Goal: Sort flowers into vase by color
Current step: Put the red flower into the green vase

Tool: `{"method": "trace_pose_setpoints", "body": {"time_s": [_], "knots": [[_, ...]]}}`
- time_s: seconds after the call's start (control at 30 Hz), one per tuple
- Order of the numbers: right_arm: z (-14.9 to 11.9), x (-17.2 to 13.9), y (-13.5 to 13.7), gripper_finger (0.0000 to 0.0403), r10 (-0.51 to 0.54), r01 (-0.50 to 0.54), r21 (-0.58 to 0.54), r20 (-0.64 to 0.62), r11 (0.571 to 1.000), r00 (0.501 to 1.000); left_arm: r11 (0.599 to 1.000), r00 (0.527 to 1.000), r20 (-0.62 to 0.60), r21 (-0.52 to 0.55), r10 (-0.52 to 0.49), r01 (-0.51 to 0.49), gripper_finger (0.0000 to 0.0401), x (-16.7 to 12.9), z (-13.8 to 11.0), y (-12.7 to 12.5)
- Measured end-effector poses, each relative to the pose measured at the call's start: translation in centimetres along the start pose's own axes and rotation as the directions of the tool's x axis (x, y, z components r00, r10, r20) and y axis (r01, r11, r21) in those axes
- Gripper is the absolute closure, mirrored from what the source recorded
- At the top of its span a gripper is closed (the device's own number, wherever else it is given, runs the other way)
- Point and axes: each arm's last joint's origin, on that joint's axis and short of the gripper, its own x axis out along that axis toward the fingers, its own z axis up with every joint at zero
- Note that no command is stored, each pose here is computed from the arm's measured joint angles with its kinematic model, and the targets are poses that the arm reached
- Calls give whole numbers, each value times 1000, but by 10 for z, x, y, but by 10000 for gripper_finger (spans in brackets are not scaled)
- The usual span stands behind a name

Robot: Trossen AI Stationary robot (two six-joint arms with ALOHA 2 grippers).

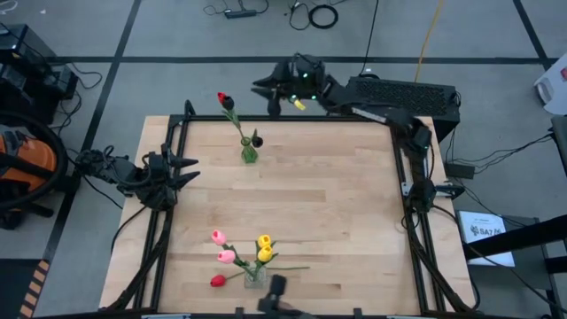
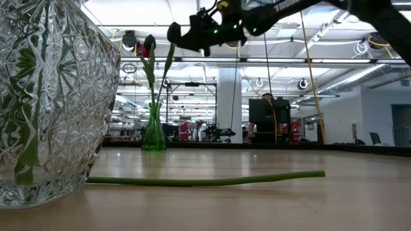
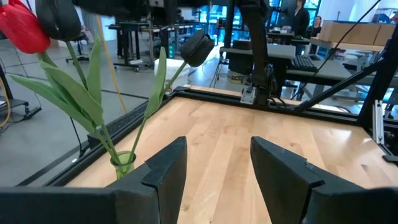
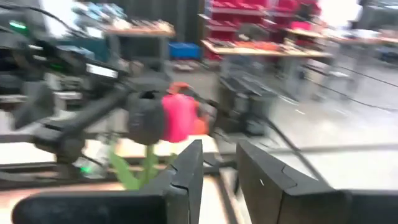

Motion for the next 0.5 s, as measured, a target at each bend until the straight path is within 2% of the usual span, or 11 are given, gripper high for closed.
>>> {"method": "trace_pose_setpoints", "body": {"time_s": [0.13,0.27,0.37,0.5], "knots": [[26,-30,3,331,-169,169,-6,-120,986,978,1000,1000,-1,-5,0,0,216,0,0,0],[42,-64,16,361,-324,363,79,-307,928,895,1000,1000,-1,-5,-1,1,216,0,0,0],[46,-88,34,385,-338,447,143,-466,883,818,1000,1000,-1,-1,0,0,216,0,0,0],[44,-111,69,400,-275,499,186,-651,846,708,1000,1000,-3,-1,2,-2,216,0,0,0]]}}
